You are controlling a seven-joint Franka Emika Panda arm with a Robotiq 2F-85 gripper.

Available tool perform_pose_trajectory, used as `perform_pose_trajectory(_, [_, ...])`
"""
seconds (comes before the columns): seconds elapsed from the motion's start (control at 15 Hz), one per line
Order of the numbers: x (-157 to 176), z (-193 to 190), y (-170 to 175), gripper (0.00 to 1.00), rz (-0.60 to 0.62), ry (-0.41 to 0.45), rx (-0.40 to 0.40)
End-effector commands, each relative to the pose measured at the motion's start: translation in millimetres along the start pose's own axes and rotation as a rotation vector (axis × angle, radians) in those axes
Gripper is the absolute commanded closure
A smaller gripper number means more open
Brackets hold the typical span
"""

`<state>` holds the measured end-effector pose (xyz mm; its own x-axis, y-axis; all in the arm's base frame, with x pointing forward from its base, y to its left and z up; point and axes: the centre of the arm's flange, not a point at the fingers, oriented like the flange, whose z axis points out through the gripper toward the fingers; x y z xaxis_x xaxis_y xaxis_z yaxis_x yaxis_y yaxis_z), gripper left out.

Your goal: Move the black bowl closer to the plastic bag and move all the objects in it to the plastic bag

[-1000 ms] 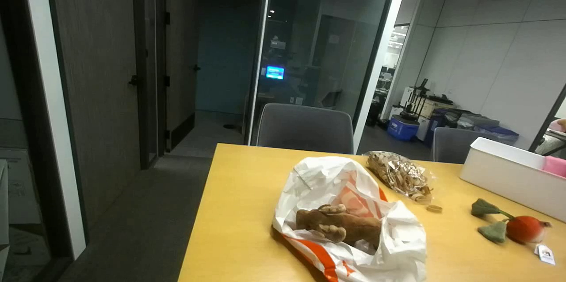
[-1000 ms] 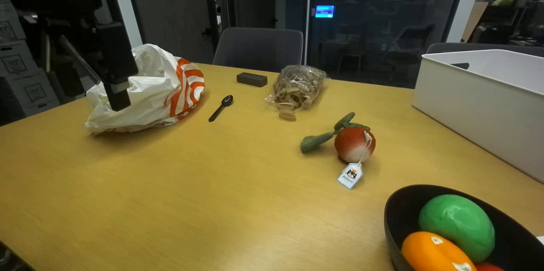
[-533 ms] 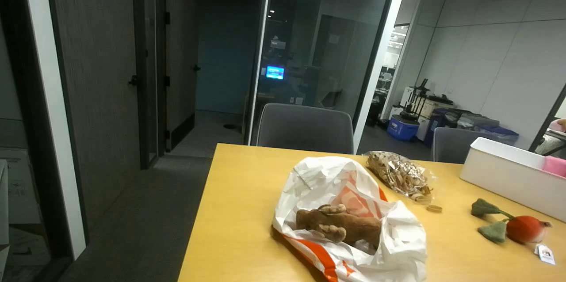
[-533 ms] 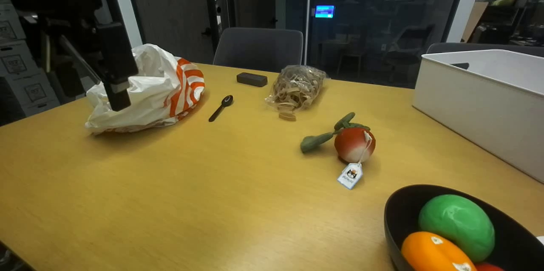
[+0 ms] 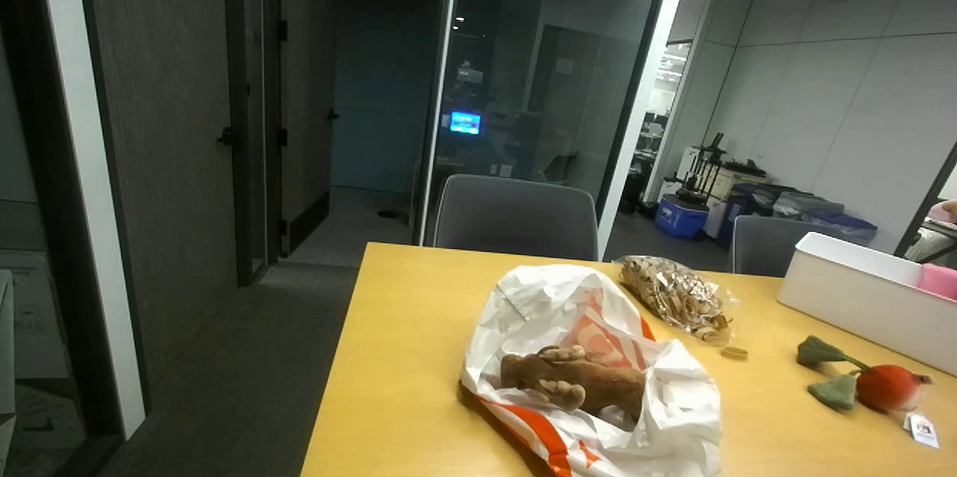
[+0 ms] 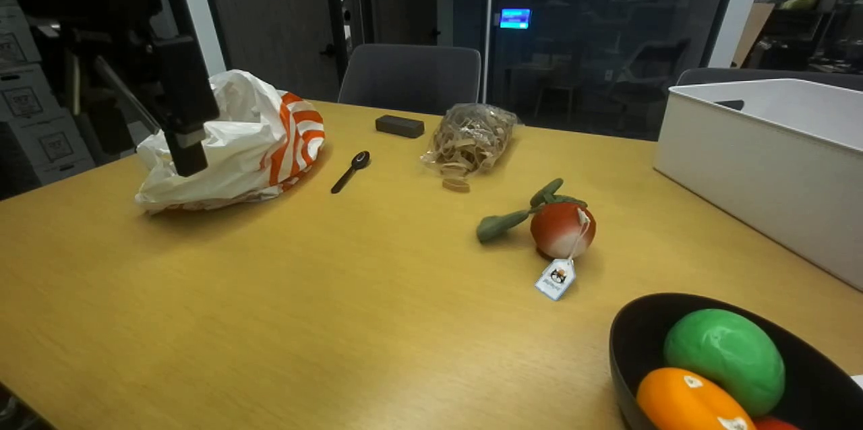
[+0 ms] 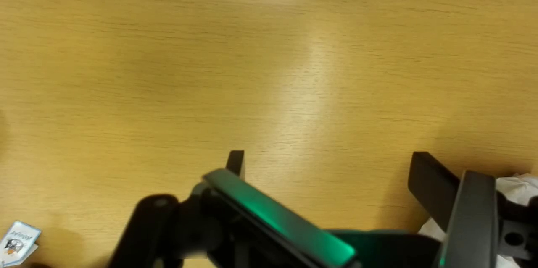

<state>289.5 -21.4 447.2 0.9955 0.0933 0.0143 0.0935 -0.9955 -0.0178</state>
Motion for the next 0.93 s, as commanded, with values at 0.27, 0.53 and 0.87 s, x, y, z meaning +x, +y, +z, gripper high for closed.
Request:
perform_pose_trajectory(0.27, [3, 0, -2, 0.0, -0.006, -0.002, -0.017])
perform_pose_trajectory(0.53, [46, 14, 24, 0.0, 0.178, -0.042, -0.083])
perform_pose_trajectory(0.87, [74, 54, 106, 0.0, 0.439, -0.072, -0.147])
